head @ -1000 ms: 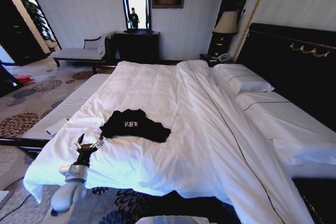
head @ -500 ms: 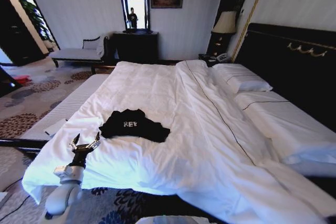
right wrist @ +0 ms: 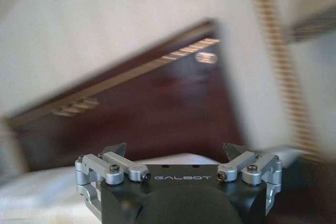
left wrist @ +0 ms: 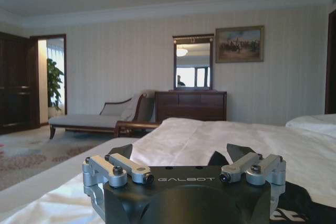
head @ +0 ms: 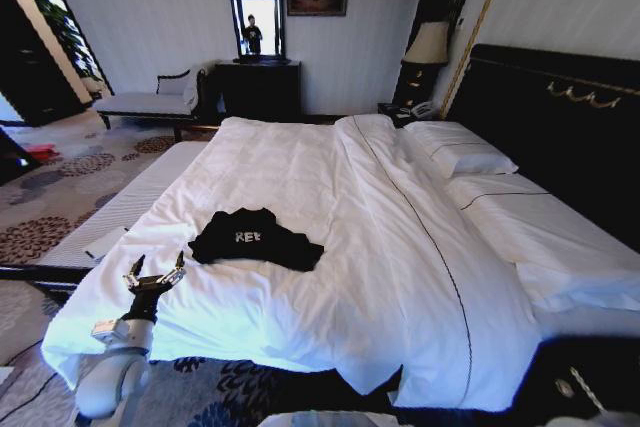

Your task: Fold the clothes on the bed.

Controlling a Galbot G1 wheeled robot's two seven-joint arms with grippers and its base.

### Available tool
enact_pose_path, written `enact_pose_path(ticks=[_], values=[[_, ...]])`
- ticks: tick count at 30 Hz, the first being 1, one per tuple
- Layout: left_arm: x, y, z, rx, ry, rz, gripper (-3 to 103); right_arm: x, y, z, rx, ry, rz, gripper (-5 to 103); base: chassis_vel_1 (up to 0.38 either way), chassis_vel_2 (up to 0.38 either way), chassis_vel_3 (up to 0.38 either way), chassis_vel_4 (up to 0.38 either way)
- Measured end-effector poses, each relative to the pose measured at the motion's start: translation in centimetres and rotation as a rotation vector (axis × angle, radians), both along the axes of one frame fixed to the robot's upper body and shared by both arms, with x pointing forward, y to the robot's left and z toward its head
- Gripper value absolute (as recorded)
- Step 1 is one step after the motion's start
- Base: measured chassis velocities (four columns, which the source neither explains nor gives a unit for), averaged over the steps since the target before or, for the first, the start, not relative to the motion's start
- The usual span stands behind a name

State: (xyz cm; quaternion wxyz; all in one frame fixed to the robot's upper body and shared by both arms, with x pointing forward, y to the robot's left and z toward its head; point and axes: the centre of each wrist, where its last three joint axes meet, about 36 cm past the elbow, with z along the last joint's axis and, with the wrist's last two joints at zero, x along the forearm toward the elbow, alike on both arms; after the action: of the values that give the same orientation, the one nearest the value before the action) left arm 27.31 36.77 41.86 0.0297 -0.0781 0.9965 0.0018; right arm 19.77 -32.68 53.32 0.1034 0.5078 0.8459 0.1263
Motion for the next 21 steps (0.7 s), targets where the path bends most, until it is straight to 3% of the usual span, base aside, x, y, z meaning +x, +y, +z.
enact_pose_path(ticks=[2,4,9,11,13,15,18,20,21], values=[[-1.2,-0.9,0.7,-0.007,0.016,0.003,100,1.0,-0.6,-0.1,-0.047,-0.078,0.194,100,0.000,0.000,0.000,0.000],[-1.5,-1.1,0.8,-0.008,0.021,0.004,100,1.2,-0.9,-0.4,-0.051,-0.086,0.237,100,0.000,0.000,0.000,0.000],[-3.6,-3.3,2.2,-0.049,0.030,0.037,100,4.1,-2.9,-4.3,-0.068,-0.114,0.566,100,0.000,0.000,0.000,0.000],[-3.8,-3.5,2.4,-0.051,0.029,0.039,100,4.4,-2.9,-4.6,-0.065,-0.117,0.604,100,0.000,0.000,0.000,0.000],[-4.8,-4.1,2.6,-0.042,0.035,0.043,100,5.6,-2.5,-5.6,-0.041,-0.134,0.728,100,0.000,0.000,0.000,0.000],[-5.1,-4.2,2.7,-0.035,0.036,0.043,100,5.8,-2.3,-5.9,-0.038,-0.135,0.754,100,0.000,0.000,0.000,0.000],[-6.4,-5.0,3.4,-0.015,0.027,0.049,100,7.1,-1.2,-8.1,-0.095,-0.097,0.876,100,0.000,0.000,0.000,0.000],[-6.5,-5.2,3.5,-0.017,0.024,0.050,100,7.1,-1.0,-8.4,-0.106,-0.089,0.887,100,0.000,0.000,0.000,0.000],[-6.7,-5.6,3.9,-0.025,0.018,0.052,100,7.4,-0.6,-9.2,-0.153,-0.067,0.914,100,0.000,0.000,0.000,0.000]])
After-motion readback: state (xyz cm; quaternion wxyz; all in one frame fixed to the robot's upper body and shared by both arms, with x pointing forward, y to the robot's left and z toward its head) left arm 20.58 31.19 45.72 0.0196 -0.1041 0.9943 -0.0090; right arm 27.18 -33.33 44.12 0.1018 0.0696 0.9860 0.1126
